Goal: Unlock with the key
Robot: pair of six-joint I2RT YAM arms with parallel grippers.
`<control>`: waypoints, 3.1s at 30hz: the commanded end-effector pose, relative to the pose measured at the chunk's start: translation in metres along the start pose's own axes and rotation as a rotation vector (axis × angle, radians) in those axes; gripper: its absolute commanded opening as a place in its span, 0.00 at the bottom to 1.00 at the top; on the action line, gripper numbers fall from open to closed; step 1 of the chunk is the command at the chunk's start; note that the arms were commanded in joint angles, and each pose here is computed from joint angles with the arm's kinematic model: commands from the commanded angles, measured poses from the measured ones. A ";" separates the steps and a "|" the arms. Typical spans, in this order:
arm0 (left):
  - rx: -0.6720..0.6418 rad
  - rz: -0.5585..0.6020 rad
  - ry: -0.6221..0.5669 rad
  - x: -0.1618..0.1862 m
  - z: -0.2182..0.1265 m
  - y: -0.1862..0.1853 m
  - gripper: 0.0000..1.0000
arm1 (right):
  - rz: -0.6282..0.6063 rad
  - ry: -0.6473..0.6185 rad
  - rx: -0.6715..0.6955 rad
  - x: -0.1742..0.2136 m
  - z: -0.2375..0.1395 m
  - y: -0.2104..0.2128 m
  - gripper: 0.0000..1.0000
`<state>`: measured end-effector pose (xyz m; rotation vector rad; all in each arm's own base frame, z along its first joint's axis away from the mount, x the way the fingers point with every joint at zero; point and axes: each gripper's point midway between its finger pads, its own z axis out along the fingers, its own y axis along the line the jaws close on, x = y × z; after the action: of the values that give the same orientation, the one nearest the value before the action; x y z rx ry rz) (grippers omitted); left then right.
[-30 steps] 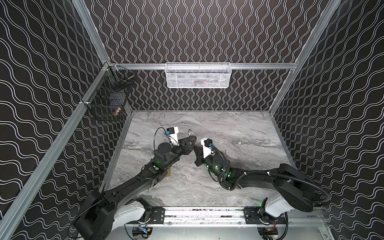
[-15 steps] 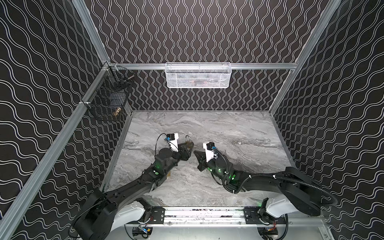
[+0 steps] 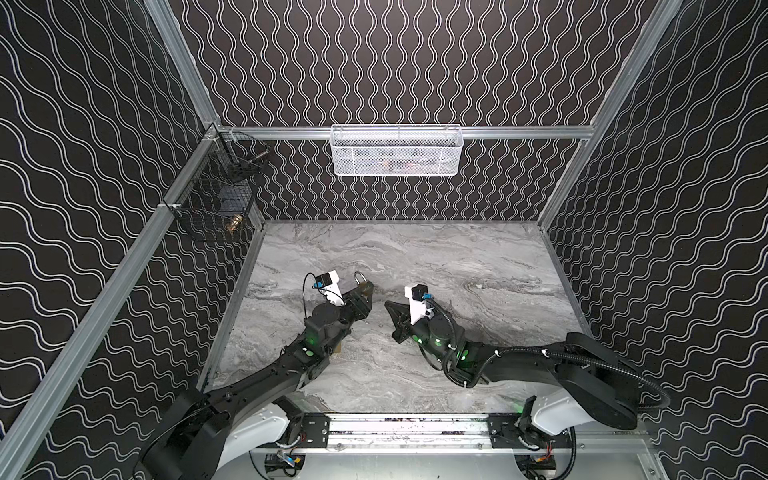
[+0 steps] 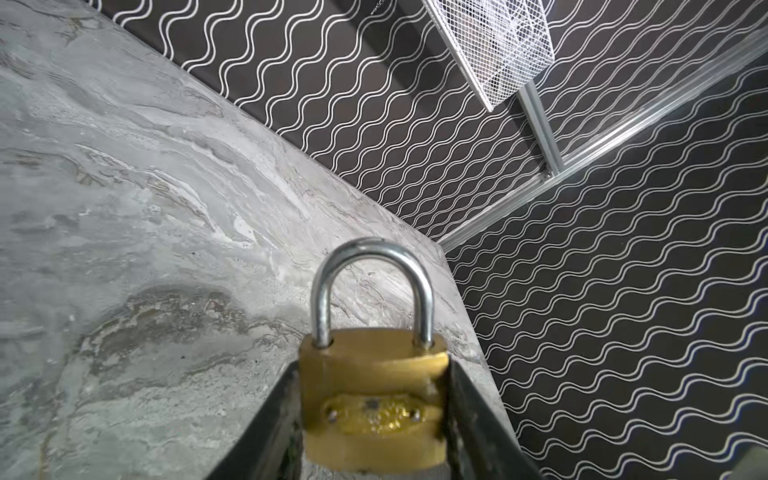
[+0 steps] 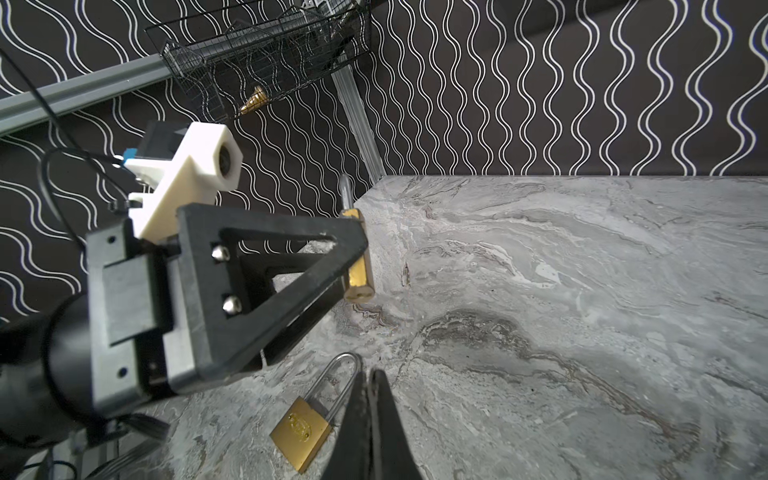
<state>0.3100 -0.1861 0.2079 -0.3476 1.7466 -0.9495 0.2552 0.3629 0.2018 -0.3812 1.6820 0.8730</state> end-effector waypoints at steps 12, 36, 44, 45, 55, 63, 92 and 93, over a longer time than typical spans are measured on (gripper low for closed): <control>-0.534 0.245 0.408 -0.016 -0.008 0.113 0.00 | 0.025 0.532 -0.071 0.123 0.053 -0.023 0.50; -0.633 0.081 0.552 0.016 0.053 0.212 0.00 | -0.147 0.786 0.049 0.198 0.061 -0.020 0.31; -0.685 0.127 0.581 0.025 0.056 0.221 0.13 | -0.128 0.781 0.041 0.193 0.054 -0.018 0.02; -0.694 0.133 0.586 0.026 0.057 0.222 0.16 | -0.125 0.780 0.042 0.192 0.053 -0.019 0.00; -0.760 0.222 0.635 0.037 0.056 0.214 0.52 | -0.075 0.710 0.073 0.164 0.035 -0.033 0.00; -0.676 0.225 0.602 0.034 0.060 0.195 0.93 | -0.008 0.653 0.072 0.142 0.020 -0.047 0.00; 0.595 1.010 0.025 0.110 -0.004 -0.028 0.43 | -0.068 0.469 0.092 0.037 -0.014 -0.054 0.00; 0.585 1.004 0.021 0.109 -0.001 -0.029 0.42 | -0.067 0.465 0.097 0.034 -0.016 -0.055 0.00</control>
<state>0.2596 -0.2662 0.1146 0.8303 1.5304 -0.6982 0.2692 0.3269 0.1490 -0.6119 2.1133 0.7100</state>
